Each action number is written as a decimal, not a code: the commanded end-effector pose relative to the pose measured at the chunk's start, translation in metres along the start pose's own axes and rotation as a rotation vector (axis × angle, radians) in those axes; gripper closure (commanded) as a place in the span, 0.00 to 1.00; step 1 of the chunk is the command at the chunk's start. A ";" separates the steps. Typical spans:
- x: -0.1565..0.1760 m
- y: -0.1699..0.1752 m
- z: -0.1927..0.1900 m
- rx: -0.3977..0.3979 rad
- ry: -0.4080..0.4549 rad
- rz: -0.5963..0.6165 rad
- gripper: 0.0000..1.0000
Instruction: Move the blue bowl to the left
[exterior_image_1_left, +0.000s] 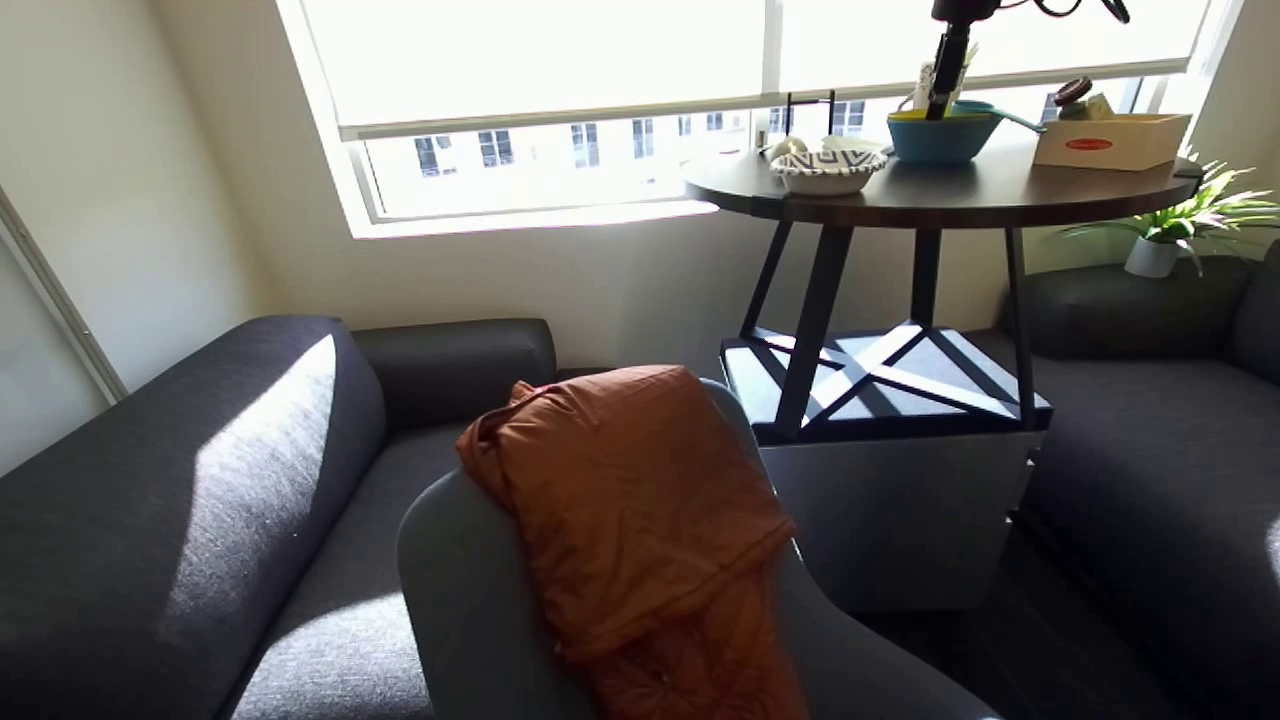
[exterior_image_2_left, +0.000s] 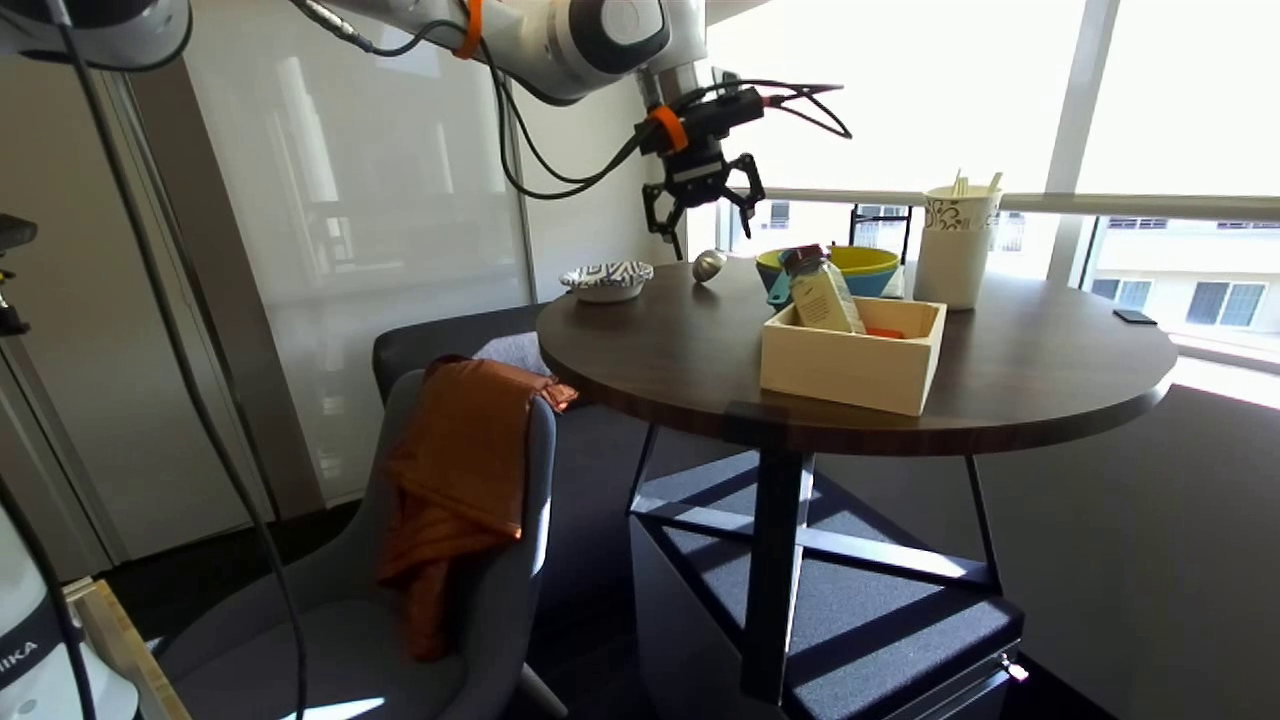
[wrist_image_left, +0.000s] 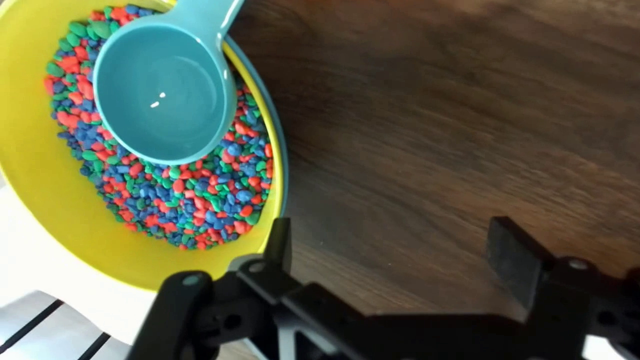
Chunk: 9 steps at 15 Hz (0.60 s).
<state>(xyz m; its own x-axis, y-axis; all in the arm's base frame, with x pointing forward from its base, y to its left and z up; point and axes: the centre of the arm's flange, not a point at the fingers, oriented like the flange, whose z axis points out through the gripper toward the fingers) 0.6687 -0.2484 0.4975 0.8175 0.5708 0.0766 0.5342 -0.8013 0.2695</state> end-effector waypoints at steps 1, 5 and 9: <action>0.004 0.008 0.004 0.024 0.005 -0.007 0.00; 0.000 0.034 0.015 -0.010 -0.039 -0.026 0.00; -0.005 0.055 0.027 0.036 -0.065 -0.038 0.04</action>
<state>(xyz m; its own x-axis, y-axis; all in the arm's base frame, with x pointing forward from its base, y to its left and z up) 0.6761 -0.2822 0.4840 0.8211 0.5697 0.0358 0.5423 -0.7981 0.2627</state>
